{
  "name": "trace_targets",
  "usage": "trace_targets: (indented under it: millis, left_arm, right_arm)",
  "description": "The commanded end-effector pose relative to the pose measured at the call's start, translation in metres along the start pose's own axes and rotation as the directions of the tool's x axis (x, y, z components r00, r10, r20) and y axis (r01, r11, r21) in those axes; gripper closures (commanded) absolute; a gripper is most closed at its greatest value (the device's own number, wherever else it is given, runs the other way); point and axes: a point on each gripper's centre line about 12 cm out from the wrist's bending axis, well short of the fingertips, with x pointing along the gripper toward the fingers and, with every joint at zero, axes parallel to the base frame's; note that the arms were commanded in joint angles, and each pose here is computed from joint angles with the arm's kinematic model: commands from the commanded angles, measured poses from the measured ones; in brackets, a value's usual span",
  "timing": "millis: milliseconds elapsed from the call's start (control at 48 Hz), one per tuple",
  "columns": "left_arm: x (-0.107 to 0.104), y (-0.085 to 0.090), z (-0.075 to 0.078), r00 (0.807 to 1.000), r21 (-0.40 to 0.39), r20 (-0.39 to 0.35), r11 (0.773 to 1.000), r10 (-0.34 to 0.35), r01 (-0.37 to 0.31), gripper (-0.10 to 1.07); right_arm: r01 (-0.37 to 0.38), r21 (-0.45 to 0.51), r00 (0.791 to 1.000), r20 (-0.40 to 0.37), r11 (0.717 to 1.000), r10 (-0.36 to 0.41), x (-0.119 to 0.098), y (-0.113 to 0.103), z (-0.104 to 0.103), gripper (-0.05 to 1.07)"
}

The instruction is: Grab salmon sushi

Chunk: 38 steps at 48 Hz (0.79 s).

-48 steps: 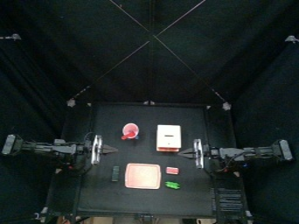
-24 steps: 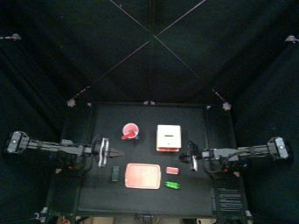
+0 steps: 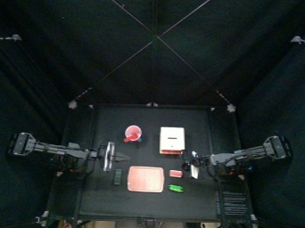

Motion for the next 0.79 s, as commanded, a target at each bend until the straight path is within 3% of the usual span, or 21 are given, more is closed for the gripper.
trace_targets:
  millis: [0,333,458,625,771]
  left_arm:
    - [0.003,-0.001,0.007,1.000,0.002,0.028,1.000,-0.005,0.005,0.96]
    - [0.001,-0.002,0.003,1.000,0.001,0.017,1.000,-0.008,0.008,0.63]
    - [0.000,-0.002,0.001,1.000,0.001,0.013,1.000,-0.009,0.009,0.52]
    - [0.000,-0.002,0.001,1.000,-0.002,0.013,1.000,-0.006,0.006,0.43]
    - [0.000,-0.002,0.000,1.000,-0.002,0.010,1.000,-0.007,0.007,0.42]
  right_arm:
    - [-0.014,-0.018,1.000,0.005,1.000,0.014,0.003,0.008,0.007,0.74]
    - [0.002,-0.007,0.997,-0.080,1.000,-0.002,0.022,0.013,0.003,0.32]
    - [0.047,0.022,0.987,-0.158,0.999,-0.043,0.027,0.015,0.008,0.21]
    - [0.144,0.029,0.944,-0.303,0.989,-0.128,0.033,0.019,0.013,0.17]
    - [0.178,-0.065,0.910,-0.369,0.982,-0.189,0.046,0.027,0.007,0.17]
